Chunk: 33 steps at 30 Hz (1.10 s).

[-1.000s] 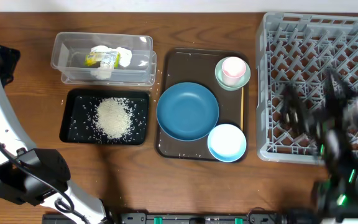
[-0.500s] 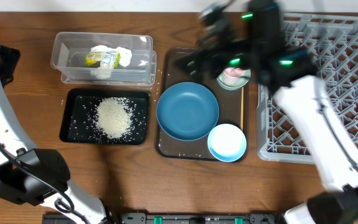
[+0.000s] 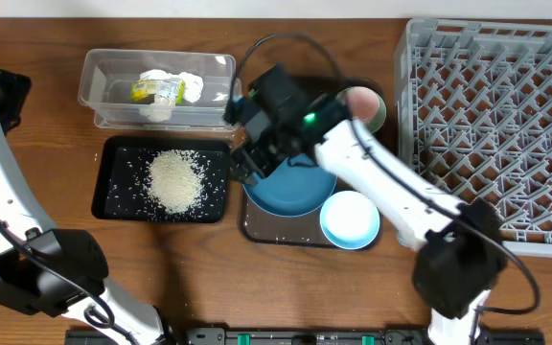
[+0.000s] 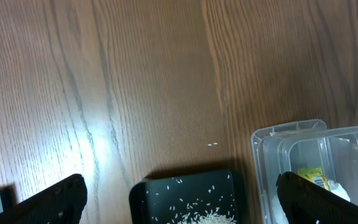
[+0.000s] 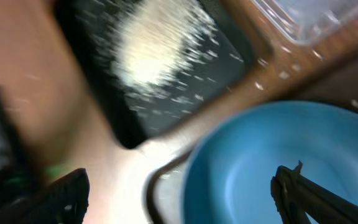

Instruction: Sort waste into correct bins and load items into the dishwasher rack

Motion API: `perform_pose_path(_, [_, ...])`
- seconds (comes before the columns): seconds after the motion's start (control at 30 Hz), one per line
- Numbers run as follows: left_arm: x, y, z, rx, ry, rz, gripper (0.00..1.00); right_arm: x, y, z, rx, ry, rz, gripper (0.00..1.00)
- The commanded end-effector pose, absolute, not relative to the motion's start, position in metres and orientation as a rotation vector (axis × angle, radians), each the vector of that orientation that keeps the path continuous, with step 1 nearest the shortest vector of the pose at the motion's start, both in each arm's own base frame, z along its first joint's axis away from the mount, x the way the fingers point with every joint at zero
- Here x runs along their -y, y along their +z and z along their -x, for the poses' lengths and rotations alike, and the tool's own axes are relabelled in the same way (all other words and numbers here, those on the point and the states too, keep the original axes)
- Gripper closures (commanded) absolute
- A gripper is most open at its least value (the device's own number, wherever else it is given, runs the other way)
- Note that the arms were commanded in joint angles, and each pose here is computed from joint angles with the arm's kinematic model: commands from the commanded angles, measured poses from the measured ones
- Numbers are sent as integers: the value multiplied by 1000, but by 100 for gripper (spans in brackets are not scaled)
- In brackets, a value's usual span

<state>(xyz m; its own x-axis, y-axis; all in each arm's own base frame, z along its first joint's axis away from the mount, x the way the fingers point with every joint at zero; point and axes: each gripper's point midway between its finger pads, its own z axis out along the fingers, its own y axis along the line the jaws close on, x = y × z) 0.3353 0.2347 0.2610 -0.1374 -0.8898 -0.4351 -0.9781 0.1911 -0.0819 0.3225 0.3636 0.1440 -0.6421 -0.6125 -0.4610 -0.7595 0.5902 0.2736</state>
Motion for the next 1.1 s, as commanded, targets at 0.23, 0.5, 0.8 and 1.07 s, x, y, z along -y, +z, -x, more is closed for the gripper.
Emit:
perform_pose_path(0.23, [-237,260,-335,-2085,330,1757,1,-361,111,-295,-2519,75,1227,2])
perform_pose_path(0.5, [-237,260,-335,-2085,330,1757,1,-359,65,-278,-2655,40,1268,12])
perform_pose_path(0.8, [-237,260,-335,-2085,330,1757,1,-346,35,-270,-2751,-40,1298,36])
perform_pose_path(1.07, [-237,260,-335,-2085,330,1757,1,-347,35,-270,-2761,-38,1272,63])
